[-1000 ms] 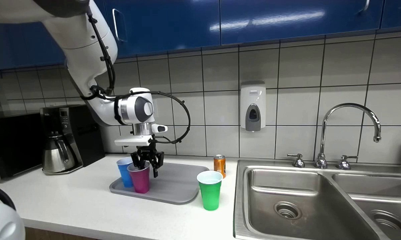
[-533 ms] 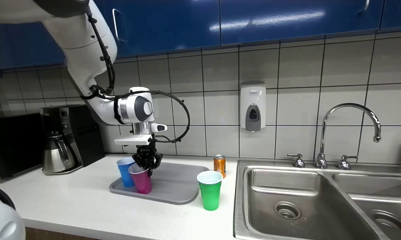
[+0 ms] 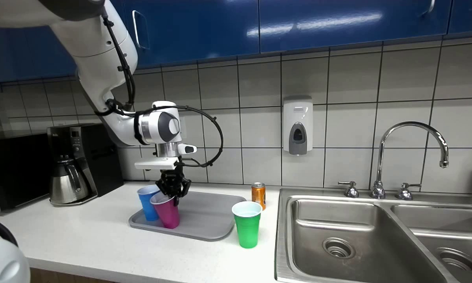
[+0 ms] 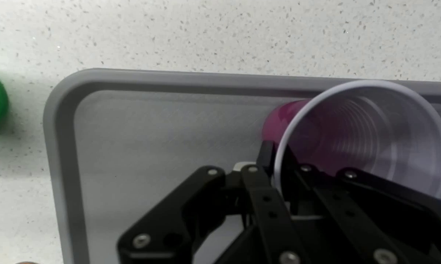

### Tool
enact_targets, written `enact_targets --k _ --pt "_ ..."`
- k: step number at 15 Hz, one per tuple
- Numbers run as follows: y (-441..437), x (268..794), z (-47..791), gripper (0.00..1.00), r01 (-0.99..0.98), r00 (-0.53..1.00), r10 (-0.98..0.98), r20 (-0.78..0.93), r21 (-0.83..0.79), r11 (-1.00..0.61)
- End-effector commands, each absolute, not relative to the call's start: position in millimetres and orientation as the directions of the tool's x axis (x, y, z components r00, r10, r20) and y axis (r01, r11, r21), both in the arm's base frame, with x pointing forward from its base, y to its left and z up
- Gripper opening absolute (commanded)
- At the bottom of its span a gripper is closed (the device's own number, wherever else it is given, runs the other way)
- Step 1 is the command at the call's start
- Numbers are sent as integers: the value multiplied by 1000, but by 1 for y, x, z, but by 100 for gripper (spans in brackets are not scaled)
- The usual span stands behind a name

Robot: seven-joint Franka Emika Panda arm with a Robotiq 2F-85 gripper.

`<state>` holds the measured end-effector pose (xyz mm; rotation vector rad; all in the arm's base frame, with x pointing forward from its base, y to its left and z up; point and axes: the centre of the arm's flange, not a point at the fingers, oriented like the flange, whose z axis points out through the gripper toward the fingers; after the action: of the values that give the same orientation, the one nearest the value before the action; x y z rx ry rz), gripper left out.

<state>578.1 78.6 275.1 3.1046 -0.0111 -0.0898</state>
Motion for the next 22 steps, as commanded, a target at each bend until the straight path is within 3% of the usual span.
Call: enact_targets --k 1,22 --pt "70 580 289 2 -48 998 -48 -44 -12 -999" --pt "12 537 342 2 -173 985 -174 -3 -131 -976"
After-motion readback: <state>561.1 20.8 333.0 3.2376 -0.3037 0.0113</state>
